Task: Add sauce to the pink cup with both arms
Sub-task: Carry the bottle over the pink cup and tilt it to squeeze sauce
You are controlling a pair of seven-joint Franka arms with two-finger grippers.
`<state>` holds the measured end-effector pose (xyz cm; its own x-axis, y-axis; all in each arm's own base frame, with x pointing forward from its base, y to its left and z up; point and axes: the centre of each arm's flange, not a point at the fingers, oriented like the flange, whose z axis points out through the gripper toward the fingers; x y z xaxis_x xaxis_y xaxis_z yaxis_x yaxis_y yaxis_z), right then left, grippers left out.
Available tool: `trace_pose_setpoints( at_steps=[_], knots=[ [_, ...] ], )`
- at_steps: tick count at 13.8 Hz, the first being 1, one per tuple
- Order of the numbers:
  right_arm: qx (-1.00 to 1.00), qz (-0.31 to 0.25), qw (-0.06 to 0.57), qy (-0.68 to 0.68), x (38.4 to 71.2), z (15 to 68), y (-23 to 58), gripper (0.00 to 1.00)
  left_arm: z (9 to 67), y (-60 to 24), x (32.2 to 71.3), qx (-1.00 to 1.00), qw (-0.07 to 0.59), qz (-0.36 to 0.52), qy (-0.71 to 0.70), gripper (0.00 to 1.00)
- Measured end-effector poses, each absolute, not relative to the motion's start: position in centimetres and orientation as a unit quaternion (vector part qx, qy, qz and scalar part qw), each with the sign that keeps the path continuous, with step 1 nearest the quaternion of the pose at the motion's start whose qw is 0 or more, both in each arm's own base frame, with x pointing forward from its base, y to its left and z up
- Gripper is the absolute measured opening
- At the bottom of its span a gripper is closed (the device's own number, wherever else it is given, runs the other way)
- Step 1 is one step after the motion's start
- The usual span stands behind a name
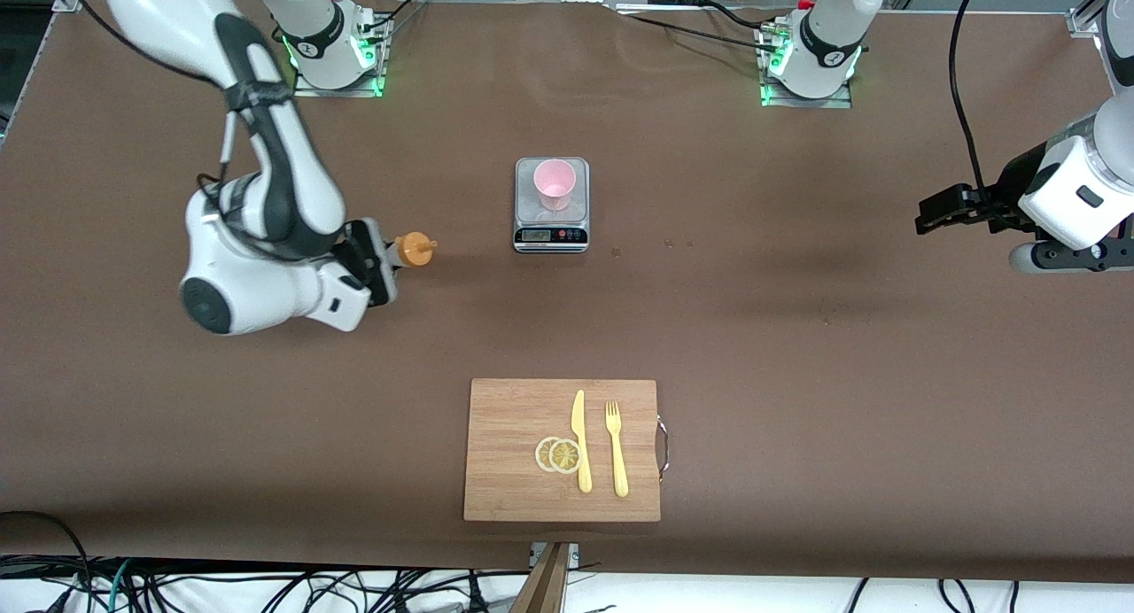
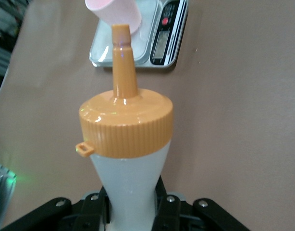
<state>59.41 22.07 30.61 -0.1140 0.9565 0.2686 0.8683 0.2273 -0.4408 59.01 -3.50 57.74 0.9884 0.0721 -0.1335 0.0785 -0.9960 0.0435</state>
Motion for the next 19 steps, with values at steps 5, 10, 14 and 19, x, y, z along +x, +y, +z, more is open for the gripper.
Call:
trace_pose_setpoints(
  at_steps=[5, 10, 14, 19],
  knots=[
    [-0.631, 0.169, 0.15, -0.742, 55.2, 31.9, 30.6, 0.34, 57.7, -3.5, 59.0, 0.997, 0.024, -0.066, 0.038, 1.0],
    [-0.65, 0.206, 0.071, -0.728, 50.6, 32.7, 37.2, 0.34, 57.7, -3.5, 59.0, 0.997, 0.024, -0.066, 0.038, 1.0],
    [-0.658, 0.244, -0.007, -0.712, 46.3, 32.3, 41.4, 0.34, 57.7, -3.5, 59.0, 0.997, 0.024, -0.066, 0.038, 1.0],
    [-0.652, 0.269, -0.063, -0.706, 43.3, 30.8, 43.8, 0.34, 57.7, -3.4, 59.0, 0.997, 0.024, -0.066, 0.039, 1.0]
  ],
)
